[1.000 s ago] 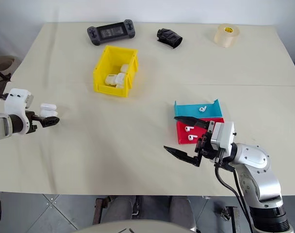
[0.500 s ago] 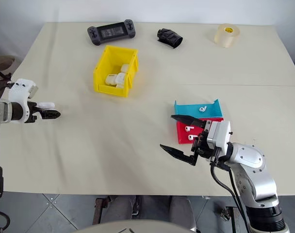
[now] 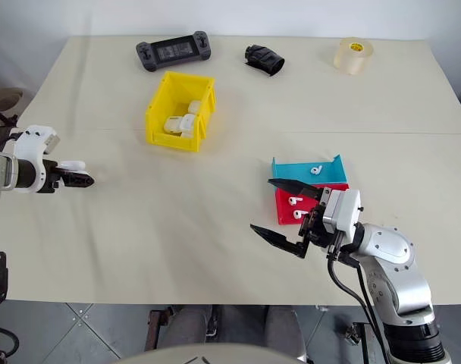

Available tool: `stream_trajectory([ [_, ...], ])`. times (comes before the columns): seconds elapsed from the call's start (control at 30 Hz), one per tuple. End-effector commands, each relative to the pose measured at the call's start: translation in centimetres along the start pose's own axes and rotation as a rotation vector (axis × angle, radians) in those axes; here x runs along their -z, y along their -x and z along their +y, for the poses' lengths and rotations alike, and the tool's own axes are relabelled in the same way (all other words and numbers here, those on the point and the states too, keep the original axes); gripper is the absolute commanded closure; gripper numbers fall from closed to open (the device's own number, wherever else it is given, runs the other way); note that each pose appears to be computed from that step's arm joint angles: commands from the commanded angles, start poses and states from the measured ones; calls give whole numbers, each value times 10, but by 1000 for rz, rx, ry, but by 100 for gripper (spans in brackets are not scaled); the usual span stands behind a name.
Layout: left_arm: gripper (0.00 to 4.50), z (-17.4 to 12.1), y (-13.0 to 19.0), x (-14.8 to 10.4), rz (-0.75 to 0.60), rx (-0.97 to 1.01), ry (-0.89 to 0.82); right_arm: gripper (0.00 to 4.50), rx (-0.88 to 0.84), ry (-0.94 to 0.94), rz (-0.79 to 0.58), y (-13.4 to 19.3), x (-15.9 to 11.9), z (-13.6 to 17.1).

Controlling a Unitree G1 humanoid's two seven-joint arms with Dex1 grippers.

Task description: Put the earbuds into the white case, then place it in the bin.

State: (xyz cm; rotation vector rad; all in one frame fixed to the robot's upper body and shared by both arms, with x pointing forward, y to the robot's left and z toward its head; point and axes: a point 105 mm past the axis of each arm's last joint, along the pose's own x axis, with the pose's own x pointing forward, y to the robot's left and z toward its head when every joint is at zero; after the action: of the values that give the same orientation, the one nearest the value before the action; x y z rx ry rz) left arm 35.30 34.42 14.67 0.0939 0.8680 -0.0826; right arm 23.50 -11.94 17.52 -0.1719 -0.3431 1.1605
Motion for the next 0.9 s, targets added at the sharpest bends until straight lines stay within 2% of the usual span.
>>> stream_trajectory([
  [0.03,167,8,-4,16,46,-48,53,0,6,27,-22,1,-6,2],
  [0.2,167,3,-4,18,38,-35,68,0,11,24,-20,2,-5,2],
  [0.27,167,1,-3,12,-8,-18,54,0,11,24,-17,2,-4,2],
  [0.33,167,-8,2,-5,-146,60,15,0,13,22,-11,3,-3,2],
  [0.4,167,-13,7,-8,-187,118,10,0,17,20,-6,4,-3,2],
  [0.5,167,-38,27,-23,-430,312,-156,0,24,18,6,9,-1,2],
  [0.53,167,-56,41,-25,-552,443,-247,0,28,18,11,12,-1,2],
  [0.6,167,-85,68,-18,-771,626,-409,0,38,19,24,16,-1,0],
  [0.67,167,-102,79,-2,-846,723,-515,0,45,23,34,20,0,-2],
  [0.8,167,-137,88,4,-1048,808,-600,0,54,38,55,26,-2,-6],
  [0.9,167,-153,86,5,-1072,826,-615,0,61,43,60,28,-3,-8],
])
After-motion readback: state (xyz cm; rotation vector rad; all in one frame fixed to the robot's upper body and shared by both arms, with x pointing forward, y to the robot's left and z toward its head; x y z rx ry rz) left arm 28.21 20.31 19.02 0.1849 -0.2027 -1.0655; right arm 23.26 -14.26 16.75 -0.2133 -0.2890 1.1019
